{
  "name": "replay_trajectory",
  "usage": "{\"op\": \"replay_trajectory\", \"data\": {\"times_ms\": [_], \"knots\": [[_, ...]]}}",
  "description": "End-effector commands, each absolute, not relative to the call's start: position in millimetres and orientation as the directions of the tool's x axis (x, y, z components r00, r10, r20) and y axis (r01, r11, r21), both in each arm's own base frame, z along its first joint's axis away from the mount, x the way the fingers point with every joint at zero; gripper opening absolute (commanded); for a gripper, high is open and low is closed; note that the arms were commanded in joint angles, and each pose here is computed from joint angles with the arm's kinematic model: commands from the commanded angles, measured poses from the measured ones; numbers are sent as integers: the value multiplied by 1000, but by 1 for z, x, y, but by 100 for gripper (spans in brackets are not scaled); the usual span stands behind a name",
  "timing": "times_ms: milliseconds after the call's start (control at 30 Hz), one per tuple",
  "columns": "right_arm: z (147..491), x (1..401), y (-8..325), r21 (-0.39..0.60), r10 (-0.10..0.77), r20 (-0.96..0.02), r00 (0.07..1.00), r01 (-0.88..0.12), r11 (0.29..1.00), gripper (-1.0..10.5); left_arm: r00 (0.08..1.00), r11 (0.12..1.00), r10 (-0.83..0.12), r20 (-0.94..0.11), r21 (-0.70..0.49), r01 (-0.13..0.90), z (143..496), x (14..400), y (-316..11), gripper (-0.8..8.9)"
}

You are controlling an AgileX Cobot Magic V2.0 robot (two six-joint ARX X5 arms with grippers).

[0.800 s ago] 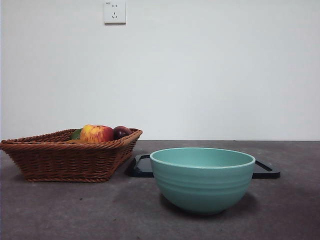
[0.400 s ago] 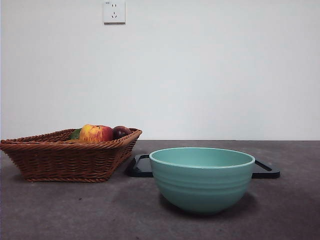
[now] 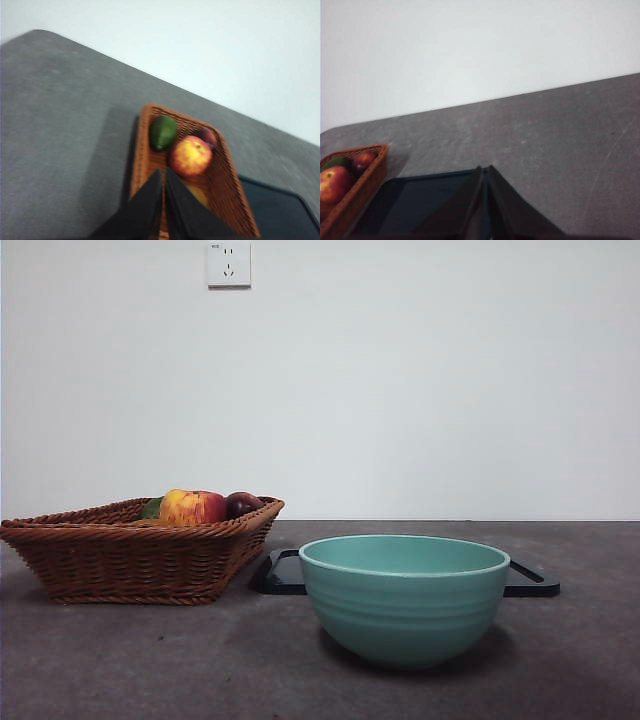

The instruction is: Pick up the wifruite, put it on the bowl, pick up the plate, put it on desk

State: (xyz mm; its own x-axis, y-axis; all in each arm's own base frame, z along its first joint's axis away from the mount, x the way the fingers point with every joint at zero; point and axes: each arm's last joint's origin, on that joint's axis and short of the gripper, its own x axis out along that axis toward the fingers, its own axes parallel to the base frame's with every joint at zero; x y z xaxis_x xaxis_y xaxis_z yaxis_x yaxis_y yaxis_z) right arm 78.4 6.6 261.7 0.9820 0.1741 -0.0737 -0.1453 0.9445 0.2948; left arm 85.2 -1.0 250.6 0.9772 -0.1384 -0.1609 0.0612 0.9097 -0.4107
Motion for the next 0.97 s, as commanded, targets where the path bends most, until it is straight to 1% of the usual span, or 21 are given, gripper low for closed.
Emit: {"op": "replay_trajectory", "data": {"times_ms": [33, 200, 300, 400, 500, 633, 767, 867, 967], "knots": [[284, 79, 8, 262, 214, -108, 971, -180, 948, 5, 964, 936, -187, -187, -333, 117, 271, 88, -2, 10], [316, 88, 11, 245, 316, -262, 912, -254, 936, 5, 906, 931, -309, -289, -284, 228, 299, 99, -5, 10], [332, 95, 13, 249, 379, -346, 858, -306, 919, 5, 861, 912, -379, -338, -292, 287, 313, 105, -8, 10], [345, 101, 16, 258, 440, -409, 800, -361, 896, 5, 812, 891, -440, -383, -301, 341, 325, 111, -12, 10], [355, 108, 21, 266, 490, -460, 741, -411, 872, 5, 759, 866, -496, -422, -304, 397, 337, 114, -17, 10], [362, 113, 27, 264, 529, -522, 669, -463, 846, 5, 700, 839, -545, -462, -308, 449, 352, 116, -25, 10], [365, 114, 39, 265, 578, -603, 551, -544, 796, 5, 614, 800, -594, -520, -307, 516, 365, 114, -34, 10], [363, 111, 46, 271, 605, -621, 498, -588, 762, 6, 567, 779, -615, -548, -309, 546, 363, 112, -39, 10], [363, 110, 49, 271, 617, -620, 484, -606, 748, 6, 561, 775, -618, -551, -306, 553, 363, 111, -40, 12]]}}
